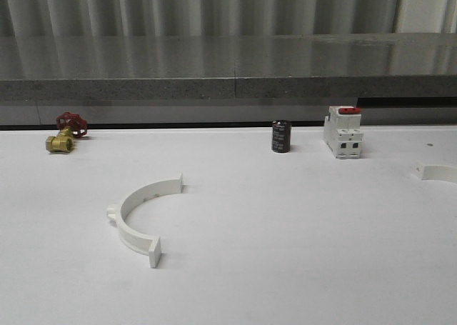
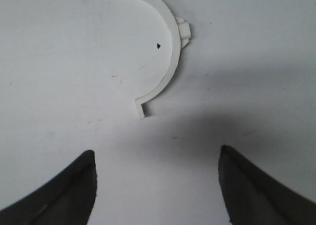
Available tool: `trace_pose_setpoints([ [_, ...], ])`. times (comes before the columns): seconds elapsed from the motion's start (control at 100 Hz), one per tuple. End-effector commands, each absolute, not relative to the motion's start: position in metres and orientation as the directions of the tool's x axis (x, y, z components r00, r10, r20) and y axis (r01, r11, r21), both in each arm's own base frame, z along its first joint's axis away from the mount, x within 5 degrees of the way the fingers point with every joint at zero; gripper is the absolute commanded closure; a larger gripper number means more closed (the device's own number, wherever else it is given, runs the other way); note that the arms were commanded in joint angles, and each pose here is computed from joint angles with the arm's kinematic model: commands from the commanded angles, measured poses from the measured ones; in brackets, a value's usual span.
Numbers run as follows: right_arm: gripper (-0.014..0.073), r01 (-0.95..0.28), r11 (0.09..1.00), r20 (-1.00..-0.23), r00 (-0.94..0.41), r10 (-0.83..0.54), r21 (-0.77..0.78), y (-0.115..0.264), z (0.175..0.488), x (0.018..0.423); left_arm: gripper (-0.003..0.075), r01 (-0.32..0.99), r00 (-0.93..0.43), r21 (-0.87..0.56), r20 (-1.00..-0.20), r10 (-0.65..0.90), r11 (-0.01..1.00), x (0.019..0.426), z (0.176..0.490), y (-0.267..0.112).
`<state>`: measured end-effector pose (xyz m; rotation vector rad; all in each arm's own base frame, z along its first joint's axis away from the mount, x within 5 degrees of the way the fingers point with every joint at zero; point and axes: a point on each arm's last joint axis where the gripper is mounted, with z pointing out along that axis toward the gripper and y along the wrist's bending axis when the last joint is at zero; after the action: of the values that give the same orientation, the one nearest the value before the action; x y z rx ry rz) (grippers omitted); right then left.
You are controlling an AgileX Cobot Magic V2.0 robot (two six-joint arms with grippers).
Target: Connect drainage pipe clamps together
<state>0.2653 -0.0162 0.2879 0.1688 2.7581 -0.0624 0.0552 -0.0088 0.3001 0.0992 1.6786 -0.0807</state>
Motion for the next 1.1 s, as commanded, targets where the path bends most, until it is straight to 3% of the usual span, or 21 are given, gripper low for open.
trace_pose_setpoints([
  [0.0,0.0055,0.157,0.987,-0.425,-0.895,0.133,-0.023,-0.027,0.296,0.280,0.0741,0.102,-0.013,-0.011,-1.000,-0.010,0.995,0.055,0.315,-0.008],
  [0.18,0.0055,0.217,0.976,-0.346,-0.918,0.194,-0.029,-0.049,0.266,0.309,0.0741,0.102,-0.013,-0.011,-1.000,-0.010,0.995,0.055,0.315,-0.008],
  [0.33,0.0055,0.173,0.984,-0.296,-0.942,0.156,-0.030,-0.051,0.235,0.331,0.0741,0.102,-0.013,-0.011,-1.000,-0.010,0.995,0.055,0.315,-0.008],
  [0.54,0.0055,0.078,0.997,-0.335,-0.939,0.070,-0.010,-0.050,0.211,0.358,0.0741,0.102,-0.013,-0.011,-1.000,-0.010,0.995,0.055,0.315,-0.008],
  [0.96,0.0056,0.064,0.998,-0.278,-0.959,0.059,-0.008,-0.053,0.188,0.383,0.0741,0.102,-0.013,-0.011,-1.000,-0.010,0.995,0.055,0.315,-0.008],
  [1.03,0.0096,0.064,0.998,-0.276,-0.959,0.059,-0.008,-0.053,0.188,0.383,0.0741,0.102,-0.013,-0.011,-1.000,-0.010,0.995,0.055,0.315,-0.008],
  [1.09,0.0189,0.064,0.998,-0.271,-0.961,0.059,-0.007,-0.053,0.187,0.382,0.0741,0.102,-0.013,-0.011,-1.000,-0.010,0.995,0.055,0.315,-0.008],
])
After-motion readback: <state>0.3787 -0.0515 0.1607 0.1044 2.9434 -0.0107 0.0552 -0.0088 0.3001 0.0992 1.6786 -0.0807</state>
